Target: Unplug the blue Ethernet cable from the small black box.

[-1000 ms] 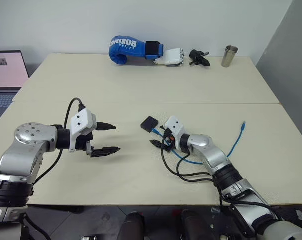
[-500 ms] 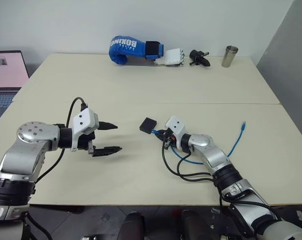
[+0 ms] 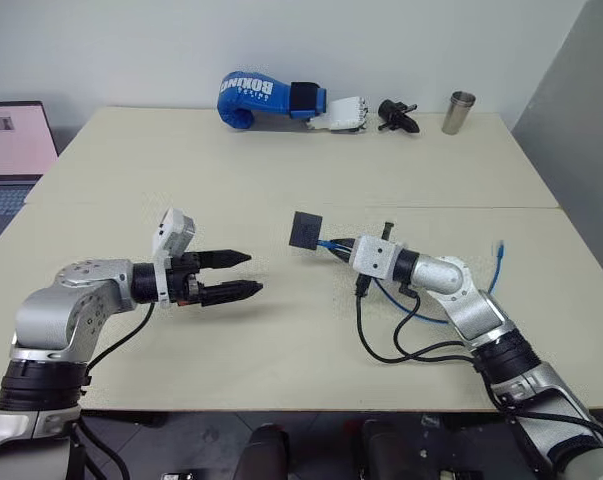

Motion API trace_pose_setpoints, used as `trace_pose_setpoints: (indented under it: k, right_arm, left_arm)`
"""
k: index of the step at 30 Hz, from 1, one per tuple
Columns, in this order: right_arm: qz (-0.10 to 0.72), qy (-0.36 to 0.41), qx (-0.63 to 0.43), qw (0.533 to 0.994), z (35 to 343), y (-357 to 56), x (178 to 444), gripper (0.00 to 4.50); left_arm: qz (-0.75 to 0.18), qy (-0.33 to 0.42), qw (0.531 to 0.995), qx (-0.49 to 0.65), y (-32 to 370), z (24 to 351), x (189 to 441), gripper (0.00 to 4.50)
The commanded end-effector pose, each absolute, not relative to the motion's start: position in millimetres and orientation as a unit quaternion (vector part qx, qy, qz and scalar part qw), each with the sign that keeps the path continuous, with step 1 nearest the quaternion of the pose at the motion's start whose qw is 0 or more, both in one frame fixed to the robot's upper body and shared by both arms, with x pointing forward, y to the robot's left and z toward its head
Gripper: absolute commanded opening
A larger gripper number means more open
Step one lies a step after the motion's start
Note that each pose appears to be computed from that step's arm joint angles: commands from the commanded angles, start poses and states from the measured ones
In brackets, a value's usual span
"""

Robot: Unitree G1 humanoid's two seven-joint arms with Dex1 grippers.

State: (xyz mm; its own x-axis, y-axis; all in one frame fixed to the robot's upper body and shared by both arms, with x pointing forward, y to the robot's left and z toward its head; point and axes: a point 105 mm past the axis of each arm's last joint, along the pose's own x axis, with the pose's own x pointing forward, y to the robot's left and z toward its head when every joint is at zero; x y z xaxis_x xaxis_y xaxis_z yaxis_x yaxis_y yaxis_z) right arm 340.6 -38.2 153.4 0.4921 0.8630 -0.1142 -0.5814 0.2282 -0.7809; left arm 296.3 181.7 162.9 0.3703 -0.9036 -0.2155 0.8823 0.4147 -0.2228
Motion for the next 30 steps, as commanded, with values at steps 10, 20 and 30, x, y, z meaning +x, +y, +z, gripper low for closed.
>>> trace_pose_setpoints:
  k: [10,20,30]
  right_arm:
    - [0.527,-0.267,-0.425,0.686,188,-30,297,0.08]
    - [0.524,-0.262,-0.416,0.696,193,-33,299,0.08]
    - [0.532,-0.270,-0.422,0.683,194,-28,295,0.07]
  left_arm:
    - [-0.574,0.144,0.787,-0.176,147,192,302,4.50]
    - [-0.578,0.170,0.776,-0.186,151,188,297,3.22]
    - [-0.599,0.201,0.753,-0.181,140,177,291,1.06]
